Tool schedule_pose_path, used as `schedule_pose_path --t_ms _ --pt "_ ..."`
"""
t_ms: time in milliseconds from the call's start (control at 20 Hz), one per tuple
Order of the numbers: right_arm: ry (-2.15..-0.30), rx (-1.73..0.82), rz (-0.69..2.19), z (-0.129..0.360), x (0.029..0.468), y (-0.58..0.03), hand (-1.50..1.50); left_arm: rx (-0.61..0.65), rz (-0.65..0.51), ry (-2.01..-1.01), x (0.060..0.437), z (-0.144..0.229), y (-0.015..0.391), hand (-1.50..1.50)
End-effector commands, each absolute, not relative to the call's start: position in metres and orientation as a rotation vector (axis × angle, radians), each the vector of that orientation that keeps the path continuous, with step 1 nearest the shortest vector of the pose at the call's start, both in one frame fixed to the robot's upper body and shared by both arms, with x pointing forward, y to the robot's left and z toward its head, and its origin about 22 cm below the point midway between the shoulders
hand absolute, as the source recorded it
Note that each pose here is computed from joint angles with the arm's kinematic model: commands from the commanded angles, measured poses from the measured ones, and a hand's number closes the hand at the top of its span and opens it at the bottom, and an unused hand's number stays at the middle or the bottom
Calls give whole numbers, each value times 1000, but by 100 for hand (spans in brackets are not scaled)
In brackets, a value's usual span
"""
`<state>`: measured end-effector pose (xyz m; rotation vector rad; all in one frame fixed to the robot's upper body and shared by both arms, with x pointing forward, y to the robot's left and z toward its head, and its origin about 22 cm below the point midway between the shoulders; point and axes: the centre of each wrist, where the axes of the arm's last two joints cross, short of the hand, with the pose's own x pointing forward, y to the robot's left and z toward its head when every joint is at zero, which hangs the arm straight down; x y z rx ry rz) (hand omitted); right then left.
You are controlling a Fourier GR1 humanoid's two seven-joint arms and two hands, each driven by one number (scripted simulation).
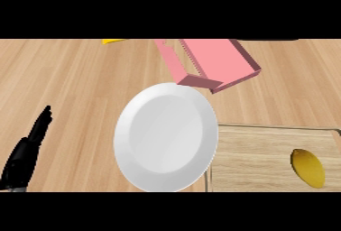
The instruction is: Pick the lemon from the tray and place it in the plate
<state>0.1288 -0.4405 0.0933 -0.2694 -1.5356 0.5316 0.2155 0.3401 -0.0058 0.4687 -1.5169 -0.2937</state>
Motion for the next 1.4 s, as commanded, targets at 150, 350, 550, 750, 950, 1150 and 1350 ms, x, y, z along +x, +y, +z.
schedule_pose_path --t_ms 150,350,550,750,950,1150,1350 --pt "-1474 -270 657 73 168 -430 -150 474 -292 -1512 220 -9 339 0" --pt "-1444 -233 681 60 177 -438 -150 487 -298 -1518 205 8 346 0" --pt "-1446 -188 736 51 188 -419 -150 490 -304 -1502 218 -1 315 0" --pt "-1412 -201 752 49 177 -407 -150 450 -297 -1514 211 -9 317 0" --pt "-1401 -192 760 33 179 -424 -150 473 -308 -1507 210 -23 321 0" --pt "-1414 -199 745 26 200 -403 -150 462 -287 -1521 222 4 347 0" --pt "-1404 -184 765 8 209 -395 -150 473 -281 -1524 221 -3 339 0"
